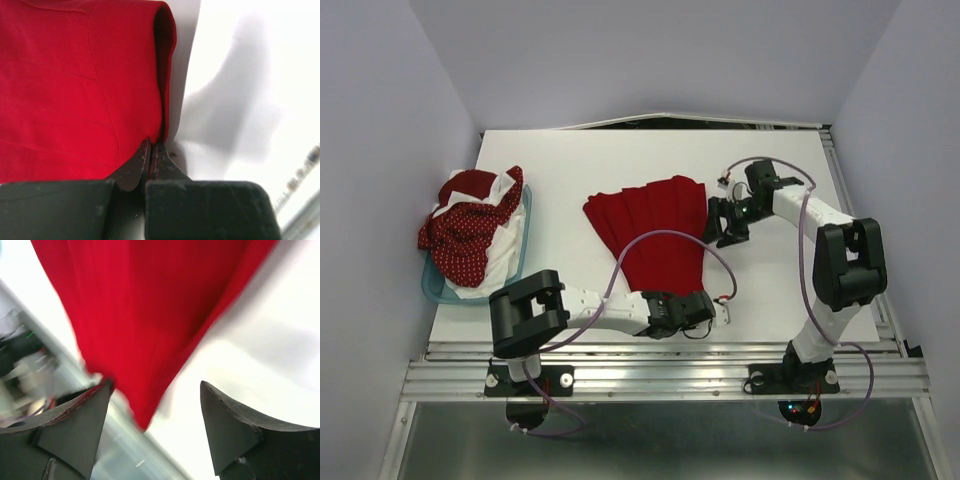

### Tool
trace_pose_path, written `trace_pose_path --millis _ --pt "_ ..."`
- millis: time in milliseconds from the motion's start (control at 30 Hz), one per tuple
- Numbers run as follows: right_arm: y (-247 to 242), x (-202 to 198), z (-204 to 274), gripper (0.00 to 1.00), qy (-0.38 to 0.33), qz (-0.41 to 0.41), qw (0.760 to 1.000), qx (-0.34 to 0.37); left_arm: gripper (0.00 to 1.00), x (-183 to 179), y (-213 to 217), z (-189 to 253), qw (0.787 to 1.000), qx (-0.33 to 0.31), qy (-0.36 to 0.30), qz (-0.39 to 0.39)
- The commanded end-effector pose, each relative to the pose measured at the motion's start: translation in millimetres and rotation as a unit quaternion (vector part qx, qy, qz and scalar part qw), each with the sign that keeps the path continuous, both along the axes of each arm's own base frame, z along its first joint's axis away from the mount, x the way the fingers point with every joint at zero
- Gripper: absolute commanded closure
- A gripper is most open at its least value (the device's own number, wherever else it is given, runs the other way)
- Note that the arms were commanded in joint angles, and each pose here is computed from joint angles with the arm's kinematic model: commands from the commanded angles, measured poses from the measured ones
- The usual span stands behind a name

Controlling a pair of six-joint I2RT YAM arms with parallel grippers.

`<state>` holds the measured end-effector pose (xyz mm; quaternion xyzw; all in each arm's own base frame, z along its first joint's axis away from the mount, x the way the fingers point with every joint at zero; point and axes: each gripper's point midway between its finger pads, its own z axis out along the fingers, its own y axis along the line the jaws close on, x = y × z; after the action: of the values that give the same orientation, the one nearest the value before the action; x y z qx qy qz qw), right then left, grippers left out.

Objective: Fold and stack the skirts
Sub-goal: Fold the skirt

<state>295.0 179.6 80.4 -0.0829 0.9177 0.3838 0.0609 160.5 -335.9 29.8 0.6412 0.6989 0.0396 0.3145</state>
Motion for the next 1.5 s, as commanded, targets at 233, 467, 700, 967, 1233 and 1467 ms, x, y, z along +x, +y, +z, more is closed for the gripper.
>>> trace_pose_path --millis 233,467,700,967,1233,1467 --pt "4.9 151.2 85.6 0.21 -0.288 0.037 0.956 -0.04 1.0 -64.7 -12.7 38.6 0.983 -0.022 0.163 -0.079" --pt "38.1 183.1 56.6 0.18 -0.313 0.108 0.943 -0.038 1.0 -91.6 -18.6 64.5 0.966 -0.034 0.232 -0.109" --pt "75.6 183.2 13.5 0.14 -0.312 0.162 0.936 -0.016 1.0 -104.9 -19.7 85.7 0.955 -0.049 0.261 -0.135" --pt "103.3 112.7 -32.3 0.39 -0.274 0.258 0.927 -0.007 1.0 -71.8 -30.9 123.0 0.956 -0.09 0.25 -0.12" --pt "105.7 60.6 -45.0 0.8 -0.233 0.284 0.93 0.026 1.0 12.0 -36.2 170.4 0.966 -0.116 0.212 -0.093" --pt "111.5 42.0 -37.1 0.83 -0.23 0.291 0.928 0.044 1.0 67.6 -28.1 168.7 0.975 -0.11 0.18 -0.07"
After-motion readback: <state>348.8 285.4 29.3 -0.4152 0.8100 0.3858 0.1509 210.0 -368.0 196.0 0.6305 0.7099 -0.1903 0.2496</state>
